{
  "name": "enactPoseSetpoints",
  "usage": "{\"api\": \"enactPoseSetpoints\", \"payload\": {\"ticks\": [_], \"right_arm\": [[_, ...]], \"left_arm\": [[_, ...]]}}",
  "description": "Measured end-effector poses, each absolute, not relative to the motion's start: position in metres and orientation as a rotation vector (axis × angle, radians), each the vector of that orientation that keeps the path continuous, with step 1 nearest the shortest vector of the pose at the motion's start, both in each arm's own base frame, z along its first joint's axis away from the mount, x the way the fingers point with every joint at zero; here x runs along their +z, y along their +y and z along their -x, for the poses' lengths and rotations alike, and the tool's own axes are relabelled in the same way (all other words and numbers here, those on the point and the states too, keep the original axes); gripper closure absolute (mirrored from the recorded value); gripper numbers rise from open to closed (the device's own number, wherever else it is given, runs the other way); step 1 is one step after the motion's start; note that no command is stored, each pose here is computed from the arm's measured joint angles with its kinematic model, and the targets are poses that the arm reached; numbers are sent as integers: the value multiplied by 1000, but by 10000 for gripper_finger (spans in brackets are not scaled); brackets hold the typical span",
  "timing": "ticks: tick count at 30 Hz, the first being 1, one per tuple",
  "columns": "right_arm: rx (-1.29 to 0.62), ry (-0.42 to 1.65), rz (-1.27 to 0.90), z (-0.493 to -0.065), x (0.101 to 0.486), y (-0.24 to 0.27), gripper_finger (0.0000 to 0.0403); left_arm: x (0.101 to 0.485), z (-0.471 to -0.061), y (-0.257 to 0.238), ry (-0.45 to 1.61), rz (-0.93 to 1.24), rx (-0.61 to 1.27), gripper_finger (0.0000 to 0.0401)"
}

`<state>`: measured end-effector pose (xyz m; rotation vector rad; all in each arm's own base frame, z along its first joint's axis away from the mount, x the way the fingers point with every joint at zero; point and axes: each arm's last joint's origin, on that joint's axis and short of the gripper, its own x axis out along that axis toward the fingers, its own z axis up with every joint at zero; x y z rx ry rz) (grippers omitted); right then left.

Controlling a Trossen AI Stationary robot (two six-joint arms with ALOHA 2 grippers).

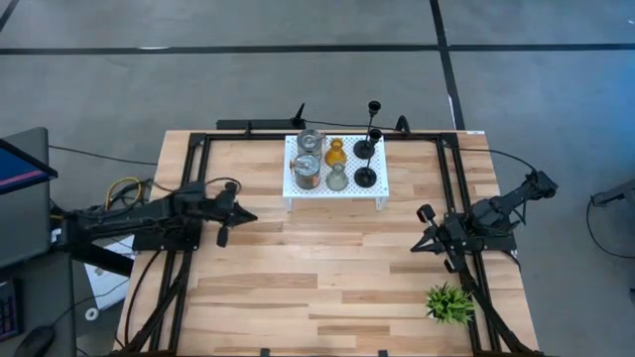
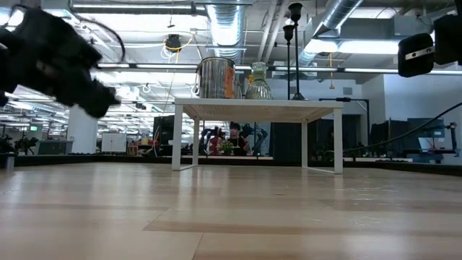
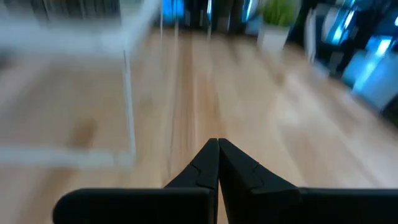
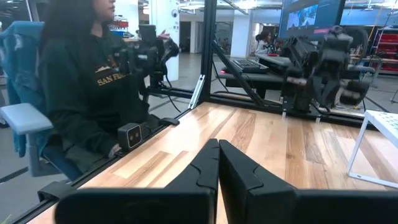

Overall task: Pick & Place candle stick holders
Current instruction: Return to Home Position

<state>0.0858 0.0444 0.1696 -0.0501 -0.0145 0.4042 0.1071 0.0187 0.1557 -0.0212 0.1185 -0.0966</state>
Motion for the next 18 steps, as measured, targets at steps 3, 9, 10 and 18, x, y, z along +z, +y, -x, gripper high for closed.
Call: {"api": "enactPoseSetpoints", "payload": {"ticks": [3,9,10,18], "right_arm": [[404,-14,50,-86,170,44,403],[404,-14,50,-86,170,44,403],[404,-14,50,-86,170,44,403],[403,-14,50,-86,169,44,403]], "left_arm": [[168,-99,16,-22,-25,-96,396],[184,-94,15,-194,-81,-93,396],[186,-93,15,-209,-85,-89,396],[189,-92,15,-245,-97,-89,396]]}}
